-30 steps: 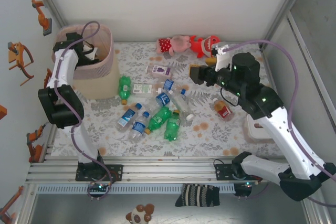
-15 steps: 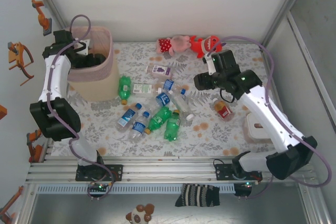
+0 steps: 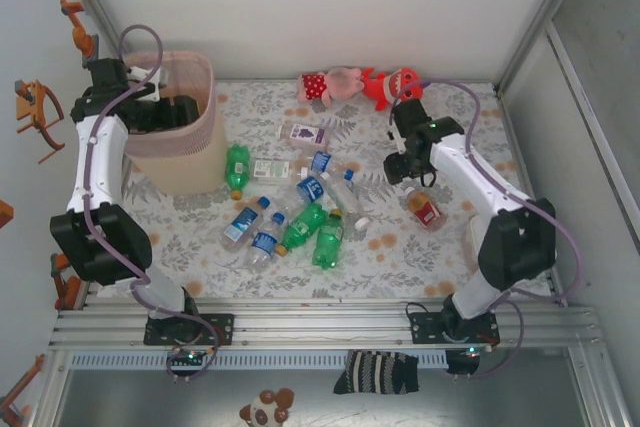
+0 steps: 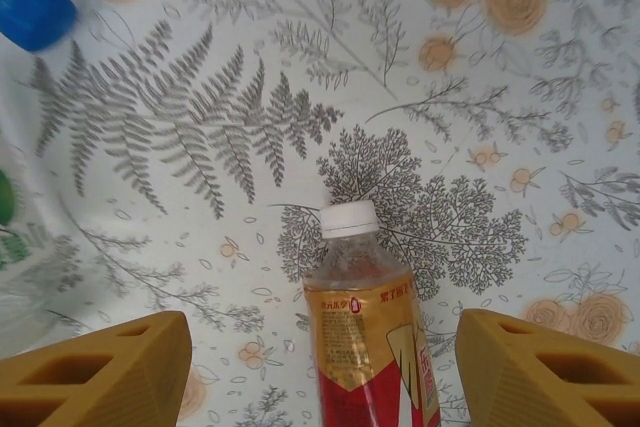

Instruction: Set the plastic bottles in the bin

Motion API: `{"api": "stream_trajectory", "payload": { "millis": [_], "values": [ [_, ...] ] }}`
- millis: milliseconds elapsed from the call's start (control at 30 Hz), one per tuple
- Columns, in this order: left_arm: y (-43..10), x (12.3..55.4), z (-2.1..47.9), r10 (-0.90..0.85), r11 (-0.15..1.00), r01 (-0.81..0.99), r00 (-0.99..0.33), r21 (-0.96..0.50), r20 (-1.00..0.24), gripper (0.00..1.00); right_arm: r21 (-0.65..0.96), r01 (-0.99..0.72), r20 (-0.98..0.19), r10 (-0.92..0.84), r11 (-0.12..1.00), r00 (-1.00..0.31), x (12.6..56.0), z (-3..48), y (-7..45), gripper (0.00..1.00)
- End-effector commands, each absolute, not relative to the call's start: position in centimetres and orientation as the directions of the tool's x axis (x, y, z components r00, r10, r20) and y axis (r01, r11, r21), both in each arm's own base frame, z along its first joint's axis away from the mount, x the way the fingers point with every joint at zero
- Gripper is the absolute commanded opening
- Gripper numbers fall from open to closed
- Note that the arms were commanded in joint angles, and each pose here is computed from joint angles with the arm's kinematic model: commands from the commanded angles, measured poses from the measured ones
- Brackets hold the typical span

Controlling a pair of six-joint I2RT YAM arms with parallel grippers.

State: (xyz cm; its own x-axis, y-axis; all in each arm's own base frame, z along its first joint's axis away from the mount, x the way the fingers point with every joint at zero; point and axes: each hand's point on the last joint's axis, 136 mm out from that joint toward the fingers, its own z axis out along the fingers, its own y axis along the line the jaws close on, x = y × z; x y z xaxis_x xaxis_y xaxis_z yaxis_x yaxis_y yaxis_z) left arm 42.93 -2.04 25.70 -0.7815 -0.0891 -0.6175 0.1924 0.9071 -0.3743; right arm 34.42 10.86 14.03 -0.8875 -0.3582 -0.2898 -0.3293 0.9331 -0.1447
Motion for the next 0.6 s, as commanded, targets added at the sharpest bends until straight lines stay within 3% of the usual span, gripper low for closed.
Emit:
{"api": "stream_trajectory", "payload": {
  "millis": [0, 233, 567],
  "values": [
    [-2.4, 42.6, 27.2, -0.104, 0.889, 0.221, -0.756, -0.401, -0.646, 0.75, -0.204, -0.363, -0.192, -0.401, 0.909, -0.896, 34.6, 12.0, 9.9, 0.67],
    [-2.5, 42.4, 27.6, -0.108, 0.884, 0.228, -0.75, -0.408, -0.652, 0.75, -0.243, -0.414, -0.023, -0.432, 0.877, -0.901, 35.5, 7.7, 8.9, 0.62],
    [-2.4, 42.4, 27.7, -0.112, 0.885, 0.227, -0.744, -0.407, -0.658, 0.75, -0.223, -0.426, 0.069, -0.421, 0.877, -0.904, 36.0, 4.4, 7.7, 0.54]
  ]
}}
